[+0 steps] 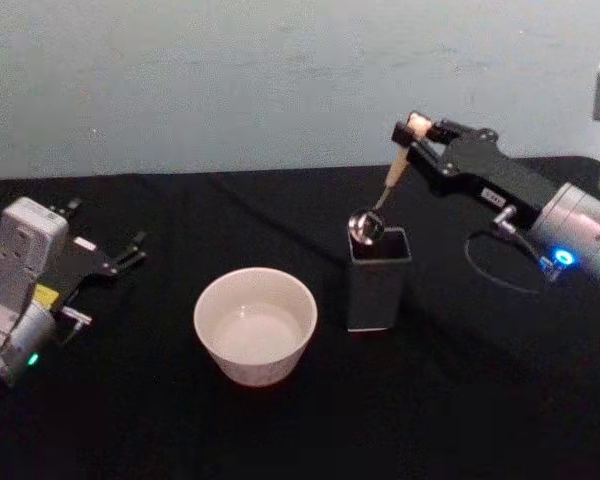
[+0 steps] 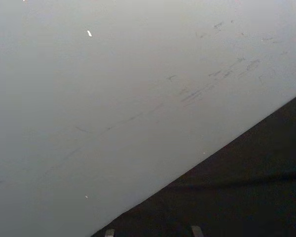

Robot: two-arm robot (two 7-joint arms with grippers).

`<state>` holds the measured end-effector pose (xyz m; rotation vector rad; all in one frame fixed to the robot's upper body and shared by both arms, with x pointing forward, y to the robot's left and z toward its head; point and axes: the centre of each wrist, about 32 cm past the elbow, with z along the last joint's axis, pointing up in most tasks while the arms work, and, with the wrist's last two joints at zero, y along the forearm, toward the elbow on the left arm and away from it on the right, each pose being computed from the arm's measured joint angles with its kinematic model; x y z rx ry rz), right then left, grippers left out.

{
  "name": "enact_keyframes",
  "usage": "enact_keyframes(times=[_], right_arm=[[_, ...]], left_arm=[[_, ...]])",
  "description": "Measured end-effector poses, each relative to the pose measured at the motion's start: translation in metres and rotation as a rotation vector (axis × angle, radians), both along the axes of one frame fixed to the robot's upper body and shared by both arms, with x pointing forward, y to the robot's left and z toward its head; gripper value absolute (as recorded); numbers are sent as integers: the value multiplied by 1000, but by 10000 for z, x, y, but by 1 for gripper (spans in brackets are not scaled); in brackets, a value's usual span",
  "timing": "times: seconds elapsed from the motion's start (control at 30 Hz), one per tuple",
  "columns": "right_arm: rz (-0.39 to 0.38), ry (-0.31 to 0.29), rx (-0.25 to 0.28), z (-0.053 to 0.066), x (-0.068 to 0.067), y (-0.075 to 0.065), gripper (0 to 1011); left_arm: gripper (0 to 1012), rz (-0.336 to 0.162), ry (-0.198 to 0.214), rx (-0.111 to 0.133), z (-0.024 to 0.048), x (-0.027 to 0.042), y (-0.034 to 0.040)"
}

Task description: Pick up the stirring spoon with one hand, stir inside the cup, then place it back in its original position.

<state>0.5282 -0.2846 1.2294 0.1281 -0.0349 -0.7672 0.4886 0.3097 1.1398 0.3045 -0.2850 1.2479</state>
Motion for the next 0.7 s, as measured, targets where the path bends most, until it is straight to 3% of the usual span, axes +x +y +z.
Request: enact_keyframes(times=[0.33,0.7], right_arm=[[13,-56,24,131,20,9,214],[114,-96,16,81,237,262,214]], left_arm=[[1001,0,0,0,0,0,0],[1001,0,0,0,0,0,0]])
